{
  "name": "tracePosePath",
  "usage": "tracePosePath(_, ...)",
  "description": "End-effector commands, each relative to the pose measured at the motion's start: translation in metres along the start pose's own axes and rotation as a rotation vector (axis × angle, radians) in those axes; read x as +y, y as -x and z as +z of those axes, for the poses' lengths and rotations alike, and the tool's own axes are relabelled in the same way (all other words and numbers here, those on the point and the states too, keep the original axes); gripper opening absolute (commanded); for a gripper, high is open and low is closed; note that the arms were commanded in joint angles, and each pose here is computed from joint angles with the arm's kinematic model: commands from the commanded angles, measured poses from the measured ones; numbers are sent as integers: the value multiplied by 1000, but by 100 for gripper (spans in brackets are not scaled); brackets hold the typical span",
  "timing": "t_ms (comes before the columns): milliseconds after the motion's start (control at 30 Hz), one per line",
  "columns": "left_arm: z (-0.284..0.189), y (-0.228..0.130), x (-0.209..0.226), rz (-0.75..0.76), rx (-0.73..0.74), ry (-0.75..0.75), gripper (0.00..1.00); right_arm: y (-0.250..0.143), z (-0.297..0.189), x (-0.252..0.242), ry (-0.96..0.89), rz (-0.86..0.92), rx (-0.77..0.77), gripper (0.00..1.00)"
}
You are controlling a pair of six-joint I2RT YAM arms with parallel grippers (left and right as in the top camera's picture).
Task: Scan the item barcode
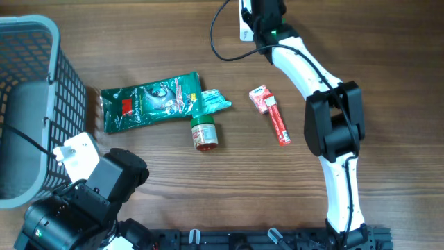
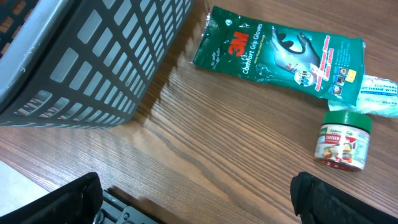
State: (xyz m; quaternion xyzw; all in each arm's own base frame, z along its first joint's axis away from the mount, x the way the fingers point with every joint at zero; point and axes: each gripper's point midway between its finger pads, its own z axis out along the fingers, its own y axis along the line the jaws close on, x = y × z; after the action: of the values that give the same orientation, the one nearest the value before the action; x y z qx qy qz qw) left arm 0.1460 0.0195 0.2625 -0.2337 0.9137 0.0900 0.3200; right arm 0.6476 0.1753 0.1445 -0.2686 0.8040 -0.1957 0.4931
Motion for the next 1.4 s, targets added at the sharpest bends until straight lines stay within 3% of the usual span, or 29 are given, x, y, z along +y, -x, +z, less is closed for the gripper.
tracePosePath(0,1,2,3,-26,-13,16,100,23,-14,-36,-104,-9,-18,22)
tracePosePath(100,1,2,3,-26,-13,16,100,17,-27,-66,-117,-2,22,20)
tracePosePath(233,1,2,3,-26,-13,16,100,-20,-44,-154,-205,63,108,19)
tracePosePath(300,1,2,3,-26,-13,16,100,-88,-48,-225,-301,145,253,20)
tracePosePath(533,1,2,3,-26,-13,16,100,-340,-106,-353,-463,374,702,19)
tracePosePath(667,1,2,3,-26,-13,16,100,-432,-150,-382,-538,492,822,20)
tracePosePath(867,1,2,3,-26,-13,16,100,-500,-187,-385,-606,652,897,21)
tracePosePath(967,1,2,3,-26,-13,16,100,-542,-207,-362,-612,753,966,31)
tracePosePath(1000,1,2,3,-26,-13,16,100,-550,-210,-357,-617,801,965,38)
tracePosePath(1033,1,2,3,-26,-13,16,100,-556,-214,-354,-639,885,957,54)
tracePosePath(1100,1,2,3,-26,-13,16,100,-558,-214,-352,-646,951,935,74)
tracePosePath(1200,1,2,3,-26,-13,16,100,-535,-212,-363,-679,985,870,100)
tracePosePath(1267,1,2,3,-26,-13,16,100,-504,-211,-377,-711,1001,785,100)
tracePosePath(1367,1,2,3,-26,-13,16,100,-411,-190,-384,-582,1134,501,100)
